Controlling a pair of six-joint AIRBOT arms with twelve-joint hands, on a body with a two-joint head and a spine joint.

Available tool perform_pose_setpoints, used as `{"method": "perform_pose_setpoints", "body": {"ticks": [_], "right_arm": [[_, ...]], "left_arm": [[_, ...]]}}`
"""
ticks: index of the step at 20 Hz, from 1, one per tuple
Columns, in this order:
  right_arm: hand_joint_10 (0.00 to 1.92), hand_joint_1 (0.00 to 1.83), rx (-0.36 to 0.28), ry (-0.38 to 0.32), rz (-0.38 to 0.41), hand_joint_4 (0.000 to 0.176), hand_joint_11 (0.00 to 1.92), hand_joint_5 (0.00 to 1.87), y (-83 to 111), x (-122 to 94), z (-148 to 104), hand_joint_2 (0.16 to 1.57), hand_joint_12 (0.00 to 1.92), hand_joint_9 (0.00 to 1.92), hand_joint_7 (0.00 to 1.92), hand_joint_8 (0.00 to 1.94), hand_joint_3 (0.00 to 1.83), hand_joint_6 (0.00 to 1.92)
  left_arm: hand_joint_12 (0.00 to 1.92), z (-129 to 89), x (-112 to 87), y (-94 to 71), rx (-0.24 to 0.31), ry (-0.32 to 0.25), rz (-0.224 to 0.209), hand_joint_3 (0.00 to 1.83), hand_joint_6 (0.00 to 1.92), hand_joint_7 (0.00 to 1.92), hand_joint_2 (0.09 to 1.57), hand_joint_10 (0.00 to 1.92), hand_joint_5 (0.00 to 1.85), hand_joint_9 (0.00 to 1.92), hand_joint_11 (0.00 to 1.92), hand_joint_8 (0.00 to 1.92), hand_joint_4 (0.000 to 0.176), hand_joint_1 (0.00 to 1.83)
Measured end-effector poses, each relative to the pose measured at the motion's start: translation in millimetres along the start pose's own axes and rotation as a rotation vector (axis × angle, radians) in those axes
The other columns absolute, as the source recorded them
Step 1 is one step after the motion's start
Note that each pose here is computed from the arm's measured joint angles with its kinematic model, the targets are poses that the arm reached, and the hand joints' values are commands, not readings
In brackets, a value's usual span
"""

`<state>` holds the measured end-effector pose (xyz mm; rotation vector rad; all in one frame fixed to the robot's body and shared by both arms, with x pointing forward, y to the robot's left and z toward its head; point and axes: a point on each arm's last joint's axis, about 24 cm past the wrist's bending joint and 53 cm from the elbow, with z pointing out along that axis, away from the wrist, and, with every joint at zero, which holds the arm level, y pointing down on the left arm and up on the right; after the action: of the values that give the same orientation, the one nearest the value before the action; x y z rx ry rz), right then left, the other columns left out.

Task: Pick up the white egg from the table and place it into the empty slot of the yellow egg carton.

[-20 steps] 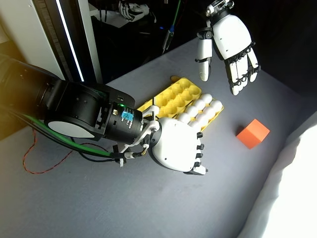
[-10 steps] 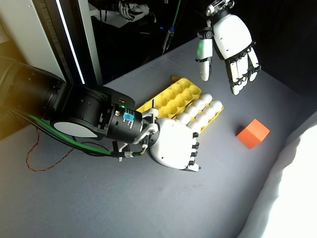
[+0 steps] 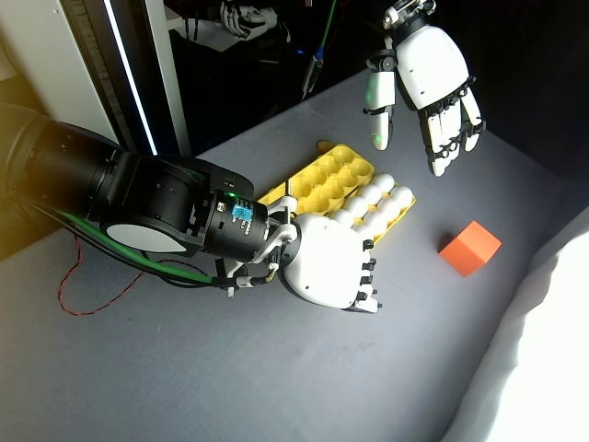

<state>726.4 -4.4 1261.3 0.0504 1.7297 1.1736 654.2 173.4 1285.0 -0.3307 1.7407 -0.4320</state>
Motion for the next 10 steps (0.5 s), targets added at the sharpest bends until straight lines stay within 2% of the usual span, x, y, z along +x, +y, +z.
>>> {"method": "perform_pose_setpoints", "body": {"ticks": [2, 3, 4, 5, 10], "right_arm": [[1.09, 1.11, -0.004, 0.004, 0.0, 0.018, 0.13, 0.63, 2.1, 2.4, 1.5, 1.3, 1.67, 0.39, 0.67, 1.52, 0.0, 1.45], [0.98, 1.14, -0.007, 0.006, 0.001, 0.0, 0.13, 0.52, 3.4, 3.7, 2.4, 1.21, 1.6, 0.39, 0.55, 0.9, 0.0, 0.88], [0.8, 1.13, -0.008, 0.005, 0.001, 0.0, 0.1, 0.51, 3.7, 3.7, 2.5, 1.17, 1.55, 0.4, 0.55, 0.54, 0.0, 0.55], [0.61, 1.12, -0.009, 0.004, 0.001, 0.0, 0.11, 0.62, 4.0, 3.4, 2.5, 1.15, 1.5, 0.45, 0.67, 0.13, 0.0, 0.19], [0.47, 1.08, -0.011, -0.002, 0.001, 0.0, 0.01, 0.52, 2.1, 4.2, 2.0, 1.12, 1.51, 0.35, 0.57, 0.0, 0.0, 0.05]], "left_arm": [[0.62, 0.0, 0.1, -0.3, 0.001, 0.001, 0.0, 0.0, 0.0, 0.43, 1.33, 0.0, 0.33, 0.42, 0.0, 0.0, 0.0, 0.0], [0.65, 0.0, 0.1, -0.3, 0.001, 0.001, 0.001, 0.0, 0.0, 0.44, 1.33, 0.01, 0.34, 0.42, 0.0, 0.0, 0.0, 0.0], [0.65, 0.0, 0.1, -0.3, 0.001, 0.001, 0.001, 0.0, 0.0, 0.44, 1.33, 0.01, 0.34, 0.43, 0.0, 0.0, 0.0, 0.0], [0.65, 0.0, 0.1, -0.3, 0.001, 0.0, 0.002, 0.0, 0.0, 0.45, 1.32, 0.01, 0.34, 0.43, 0.0, 0.01, 0.0, 0.0], [0.7, 0.0, -0.1, -0.5, 0.002, 0.0, 0.003, 0.0, 0.0, 0.47, 1.32, 0.01, 0.35, 0.45, 0.0, 0.01, 0.0, 0.0]]}}
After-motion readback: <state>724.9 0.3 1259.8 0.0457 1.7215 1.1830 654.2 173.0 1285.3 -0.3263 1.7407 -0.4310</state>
